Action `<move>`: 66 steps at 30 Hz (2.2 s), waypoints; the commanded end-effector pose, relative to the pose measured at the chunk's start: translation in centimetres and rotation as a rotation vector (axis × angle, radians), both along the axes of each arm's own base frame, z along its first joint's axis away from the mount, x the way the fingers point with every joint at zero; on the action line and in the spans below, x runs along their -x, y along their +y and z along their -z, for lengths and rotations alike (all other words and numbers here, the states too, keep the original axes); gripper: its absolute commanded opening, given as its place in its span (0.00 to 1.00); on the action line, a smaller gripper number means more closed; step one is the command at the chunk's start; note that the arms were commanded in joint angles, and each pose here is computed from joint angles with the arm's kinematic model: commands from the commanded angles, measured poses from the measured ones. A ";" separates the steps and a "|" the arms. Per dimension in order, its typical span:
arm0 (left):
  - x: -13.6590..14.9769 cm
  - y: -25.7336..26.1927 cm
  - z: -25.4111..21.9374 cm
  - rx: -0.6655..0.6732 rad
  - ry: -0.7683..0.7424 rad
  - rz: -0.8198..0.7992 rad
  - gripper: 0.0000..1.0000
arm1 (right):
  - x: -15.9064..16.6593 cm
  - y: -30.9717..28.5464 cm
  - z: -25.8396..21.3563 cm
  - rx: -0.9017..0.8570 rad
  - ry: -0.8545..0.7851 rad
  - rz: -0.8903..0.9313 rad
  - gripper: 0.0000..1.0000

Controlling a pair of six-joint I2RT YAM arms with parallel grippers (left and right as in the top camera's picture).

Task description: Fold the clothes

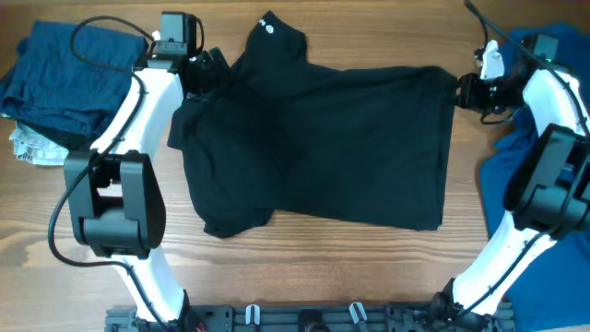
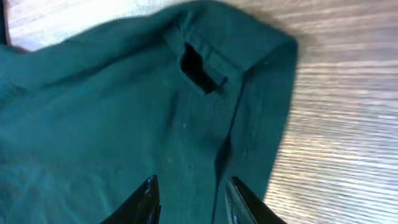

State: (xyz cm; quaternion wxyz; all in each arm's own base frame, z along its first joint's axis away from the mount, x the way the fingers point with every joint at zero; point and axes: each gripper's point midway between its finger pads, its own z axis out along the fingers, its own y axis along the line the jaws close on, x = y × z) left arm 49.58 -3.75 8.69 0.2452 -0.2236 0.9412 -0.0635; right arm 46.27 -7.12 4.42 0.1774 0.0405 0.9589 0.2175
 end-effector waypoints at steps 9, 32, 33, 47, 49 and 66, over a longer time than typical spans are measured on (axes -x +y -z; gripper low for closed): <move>-0.2 0.5 -0.6 -0.009 -0.014 -0.016 1.00 | 0.9 1.2 4.3 -0.064 0.074 -0.030 0.35; -0.2 0.5 -0.6 -0.009 -0.014 -0.015 1.00 | -0.1 2.7 4.2 -0.071 0.075 -0.002 0.27; -0.2 0.5 -0.6 -0.009 -0.014 -0.015 1.00 | -0.1 2.6 4.3 -0.062 0.077 0.000 0.26; -0.2 0.5 -0.6 -0.010 -0.014 -0.015 1.00 | 0.7 1.1 5.8 0.026 0.141 0.046 0.26; -0.2 0.5 -0.6 -0.009 -0.014 -0.015 1.00 | 0.8 1.1 6.4 0.018 0.149 0.069 0.26; -0.2 0.5 -0.6 -0.009 -0.014 -0.015 1.00 | -0.5 0.0 3.9 0.011 0.098 0.131 0.04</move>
